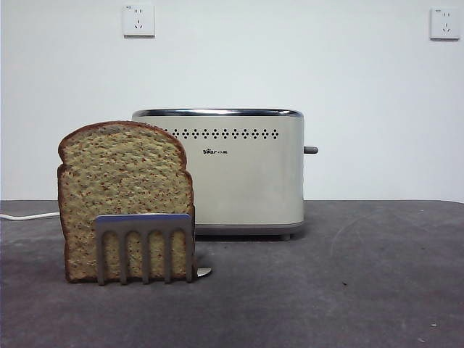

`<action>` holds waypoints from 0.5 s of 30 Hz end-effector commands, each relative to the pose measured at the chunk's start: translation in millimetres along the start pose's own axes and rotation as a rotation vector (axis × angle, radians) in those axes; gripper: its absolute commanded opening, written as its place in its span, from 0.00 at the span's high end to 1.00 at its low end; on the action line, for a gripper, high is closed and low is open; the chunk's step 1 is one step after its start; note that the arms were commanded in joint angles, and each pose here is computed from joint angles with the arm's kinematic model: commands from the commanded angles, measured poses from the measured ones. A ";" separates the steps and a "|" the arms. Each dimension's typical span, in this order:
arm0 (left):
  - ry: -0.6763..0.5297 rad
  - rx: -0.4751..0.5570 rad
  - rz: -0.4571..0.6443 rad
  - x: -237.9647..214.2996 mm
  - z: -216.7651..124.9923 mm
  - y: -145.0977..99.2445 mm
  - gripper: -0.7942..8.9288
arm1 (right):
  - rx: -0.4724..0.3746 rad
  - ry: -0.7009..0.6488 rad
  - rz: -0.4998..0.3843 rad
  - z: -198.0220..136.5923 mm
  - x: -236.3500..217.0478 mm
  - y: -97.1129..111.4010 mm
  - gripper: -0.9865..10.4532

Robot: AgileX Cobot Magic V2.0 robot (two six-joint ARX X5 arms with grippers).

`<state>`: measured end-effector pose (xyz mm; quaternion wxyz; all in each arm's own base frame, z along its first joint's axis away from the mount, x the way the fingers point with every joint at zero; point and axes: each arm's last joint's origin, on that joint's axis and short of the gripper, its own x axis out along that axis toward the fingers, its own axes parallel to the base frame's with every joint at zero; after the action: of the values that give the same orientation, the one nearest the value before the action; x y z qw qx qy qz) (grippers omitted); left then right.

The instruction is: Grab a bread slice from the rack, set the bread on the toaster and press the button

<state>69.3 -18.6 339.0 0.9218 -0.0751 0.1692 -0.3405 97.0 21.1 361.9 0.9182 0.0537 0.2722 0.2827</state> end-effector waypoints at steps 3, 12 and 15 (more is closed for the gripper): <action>0.053 0.113 -0.060 -6.0 14.4 -9.7 0.93 | -0.056 0.112 0.030 0.7 -6.6 6.6 0.92; 0.119 0.152 -0.097 -8.7 15.2 -14.8 0.92 | -0.062 0.144 0.035 -1.0 -10.1 8.6 0.92; 0.115 0.154 -0.100 -8.8 15.7 -15.0 0.92 | -0.062 0.144 0.035 -0.9 -10.0 8.6 0.92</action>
<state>59.9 -23.5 358.6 0.8963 -0.0014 0.2000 -0.3958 85.6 22.5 367.3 0.8919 0.0140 0.3317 0.3072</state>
